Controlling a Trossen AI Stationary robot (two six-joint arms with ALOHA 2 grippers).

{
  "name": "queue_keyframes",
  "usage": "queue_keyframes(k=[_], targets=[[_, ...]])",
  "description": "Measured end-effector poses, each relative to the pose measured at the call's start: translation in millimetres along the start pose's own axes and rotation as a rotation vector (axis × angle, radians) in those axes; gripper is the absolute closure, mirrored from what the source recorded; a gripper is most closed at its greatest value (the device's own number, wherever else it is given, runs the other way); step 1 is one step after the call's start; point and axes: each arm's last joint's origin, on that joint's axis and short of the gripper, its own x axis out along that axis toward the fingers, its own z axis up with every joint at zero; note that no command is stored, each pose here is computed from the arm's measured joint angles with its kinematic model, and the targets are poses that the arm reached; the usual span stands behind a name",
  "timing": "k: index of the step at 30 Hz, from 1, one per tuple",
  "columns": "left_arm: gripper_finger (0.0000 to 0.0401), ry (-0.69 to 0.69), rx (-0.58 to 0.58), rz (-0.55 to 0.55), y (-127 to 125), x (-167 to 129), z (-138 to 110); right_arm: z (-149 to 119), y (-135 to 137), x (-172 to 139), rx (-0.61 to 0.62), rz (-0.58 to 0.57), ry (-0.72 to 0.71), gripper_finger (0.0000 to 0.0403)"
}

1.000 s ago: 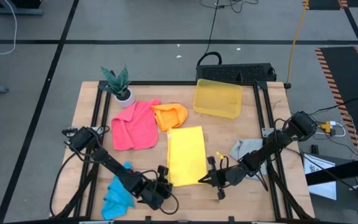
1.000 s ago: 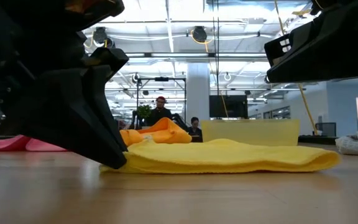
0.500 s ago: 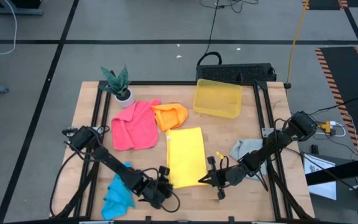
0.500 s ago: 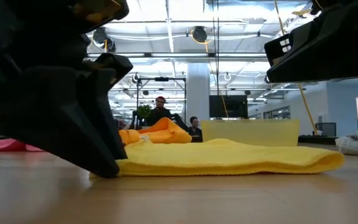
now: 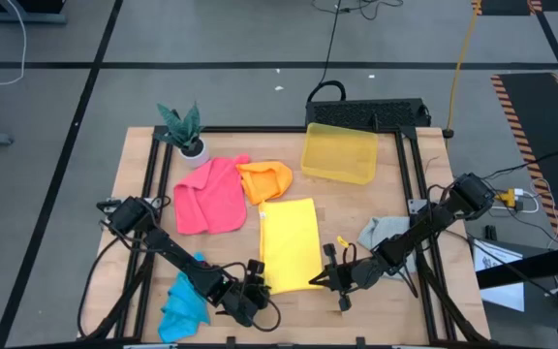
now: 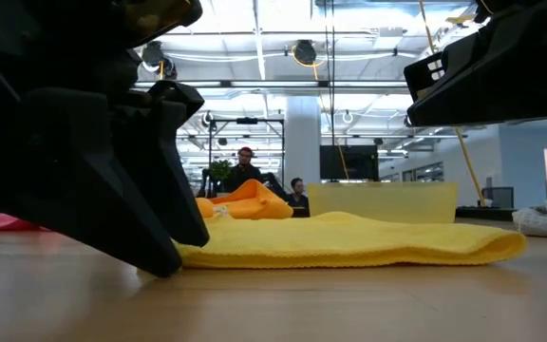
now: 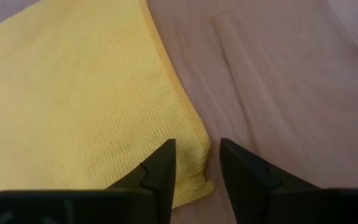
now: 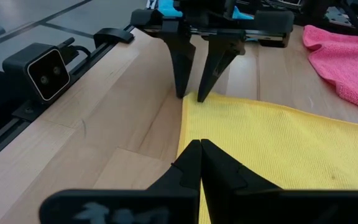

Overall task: Fold microfiber towels
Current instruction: Fold the yellow kitchen towel

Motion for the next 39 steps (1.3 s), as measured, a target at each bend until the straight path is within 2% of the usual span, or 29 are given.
queue_keyframes(k=[10, 12, 17, 23, 30, 34, 39], targets=[[0.0386, -0.001, 0.013, 0.044, 1.2, 0.3, -0.8, 0.0, -0.1, 0.0, 0.000, 0.000, 0.000, 0.0403], [0.0394, -0.010, 0.014, 0.057, 0.3, -1.4, -0.1, -0.1, -0.1, 0.0, 0.000, 0.000, 0.001, 0.0403], [0.0368, -0.017, -0.006, 0.060, 0.5, -2.7, 1.0, -0.8, -0.2, 0.0, -0.003, -0.001, 0.008, 0.0403], [0.0323, -0.001, -0.014, -0.012, -1.1, -2.4, 0.6, -0.7, -0.2, 0.0, -0.002, -0.001, 0.007, 0.0403], [0.0273, -0.013, -0.016, 0.038, 0.3, -2.4, 1.0, -0.7, -0.2, 0.0, -0.002, -0.001, 0.007, 0.0403], [0.0278, -0.026, -0.017, 0.097, 1.7, -2.7, 1.4, -0.7, -0.2, 0.0, -0.002, -0.001, 0.007, 0.0403], [0.0324, -0.028, -0.011, 0.112, 2.0, -2.8, 1.3, -0.7, 0.0, 0.0, -0.002, 0.000, 0.007, 0.0403]])
